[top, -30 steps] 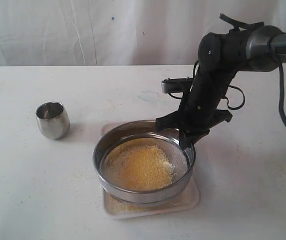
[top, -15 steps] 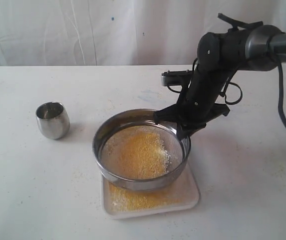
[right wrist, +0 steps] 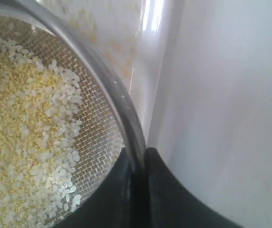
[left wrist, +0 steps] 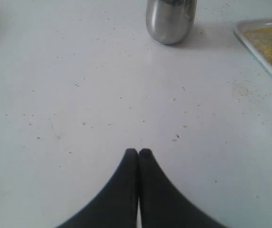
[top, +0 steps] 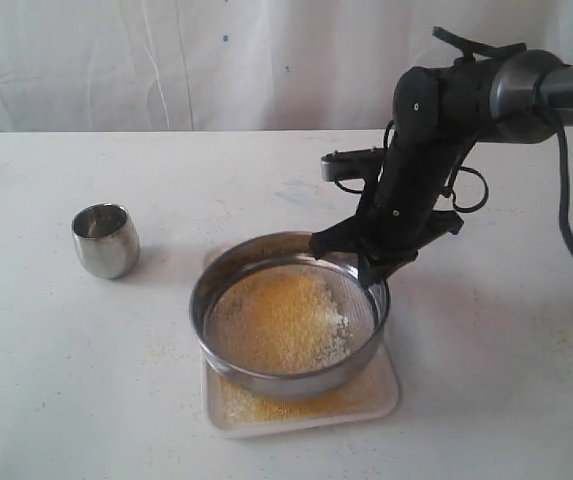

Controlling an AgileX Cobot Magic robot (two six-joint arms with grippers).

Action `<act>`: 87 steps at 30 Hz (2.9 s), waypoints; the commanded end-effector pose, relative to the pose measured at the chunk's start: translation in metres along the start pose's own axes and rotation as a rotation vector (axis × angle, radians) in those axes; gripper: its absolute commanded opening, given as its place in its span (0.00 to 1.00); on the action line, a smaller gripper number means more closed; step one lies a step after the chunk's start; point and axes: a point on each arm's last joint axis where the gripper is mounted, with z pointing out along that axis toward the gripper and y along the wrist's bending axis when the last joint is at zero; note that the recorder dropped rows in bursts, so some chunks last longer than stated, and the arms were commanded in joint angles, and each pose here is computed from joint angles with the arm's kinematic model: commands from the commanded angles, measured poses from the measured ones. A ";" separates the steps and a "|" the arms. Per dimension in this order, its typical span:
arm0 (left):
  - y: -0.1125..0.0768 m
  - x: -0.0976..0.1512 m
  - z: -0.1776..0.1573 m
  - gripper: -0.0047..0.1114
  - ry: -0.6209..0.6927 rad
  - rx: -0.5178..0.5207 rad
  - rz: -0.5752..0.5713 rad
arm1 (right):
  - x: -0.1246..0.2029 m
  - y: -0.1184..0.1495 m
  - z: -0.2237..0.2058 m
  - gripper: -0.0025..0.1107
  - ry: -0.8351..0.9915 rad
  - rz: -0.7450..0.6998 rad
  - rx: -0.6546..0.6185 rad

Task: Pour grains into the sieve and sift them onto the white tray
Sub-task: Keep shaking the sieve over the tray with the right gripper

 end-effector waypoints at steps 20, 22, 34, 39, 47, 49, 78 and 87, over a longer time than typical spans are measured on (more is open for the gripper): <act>0.000 0.002 0.000 0.04 0.012 0.002 -0.005 | -0.003 0.007 -0.021 0.02 -0.023 0.075 -0.077; 0.000 0.002 0.000 0.04 0.012 0.002 -0.005 | 0.002 0.008 -0.023 0.02 0.034 0.068 -0.076; 0.000 0.002 0.000 0.04 0.012 0.002 -0.005 | -0.009 0.002 -0.027 0.02 -0.107 0.032 -0.016; 0.000 0.002 0.000 0.04 0.012 0.002 -0.005 | 0.006 0.005 -0.031 0.02 0.052 0.047 -0.036; 0.000 0.002 0.000 0.04 0.012 0.002 -0.005 | -0.002 0.005 -0.038 0.02 -0.065 0.050 -0.030; 0.000 0.002 0.000 0.04 0.012 0.002 -0.005 | 0.001 0.005 -0.039 0.02 -0.035 0.047 -0.027; 0.000 0.002 0.000 0.04 0.012 0.002 -0.005 | -0.004 0.005 -0.037 0.02 -0.102 0.090 -0.039; 0.000 0.002 0.000 0.04 0.012 0.002 -0.005 | 0.000 0.005 -0.032 0.02 -0.038 0.121 -0.042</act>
